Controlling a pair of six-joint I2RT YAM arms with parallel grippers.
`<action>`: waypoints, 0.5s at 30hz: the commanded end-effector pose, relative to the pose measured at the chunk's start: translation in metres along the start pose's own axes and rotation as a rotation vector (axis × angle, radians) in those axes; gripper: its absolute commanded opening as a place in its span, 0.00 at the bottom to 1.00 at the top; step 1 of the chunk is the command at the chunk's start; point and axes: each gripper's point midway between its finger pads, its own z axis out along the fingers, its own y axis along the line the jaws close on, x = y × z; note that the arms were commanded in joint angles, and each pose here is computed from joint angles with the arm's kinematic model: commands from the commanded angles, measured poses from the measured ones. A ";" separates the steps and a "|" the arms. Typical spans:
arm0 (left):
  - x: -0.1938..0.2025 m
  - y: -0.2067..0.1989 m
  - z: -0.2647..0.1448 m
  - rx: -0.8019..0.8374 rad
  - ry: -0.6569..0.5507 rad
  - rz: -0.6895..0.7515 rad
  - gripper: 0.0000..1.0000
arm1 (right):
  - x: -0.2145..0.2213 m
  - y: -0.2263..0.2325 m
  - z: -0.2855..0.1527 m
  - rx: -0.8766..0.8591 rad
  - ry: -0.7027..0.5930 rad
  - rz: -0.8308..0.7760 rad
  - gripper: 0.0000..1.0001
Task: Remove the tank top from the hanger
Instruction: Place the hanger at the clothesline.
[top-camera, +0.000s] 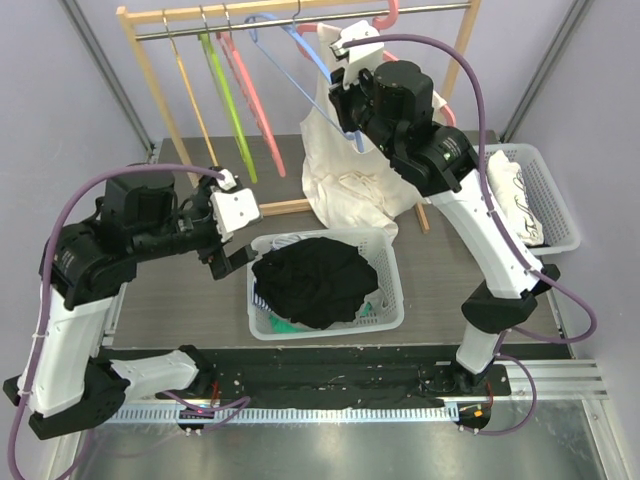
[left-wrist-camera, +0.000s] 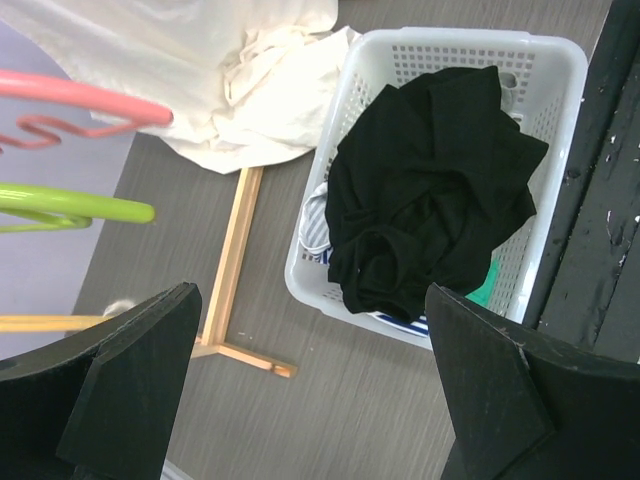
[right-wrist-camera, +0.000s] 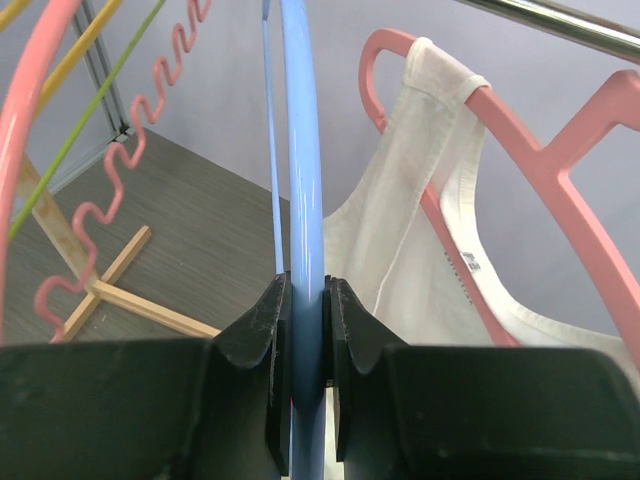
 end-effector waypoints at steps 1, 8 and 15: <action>-0.006 0.014 0.012 -0.055 -0.021 -0.048 1.00 | -0.010 0.014 0.012 -0.049 -0.058 0.059 0.01; -0.011 0.016 0.015 -0.051 -0.033 -0.046 1.00 | 0.013 0.031 0.022 -0.096 -0.003 0.073 0.01; -0.011 0.017 0.016 -0.050 -0.033 -0.048 1.00 | 0.017 0.057 0.024 -0.154 0.005 0.052 0.01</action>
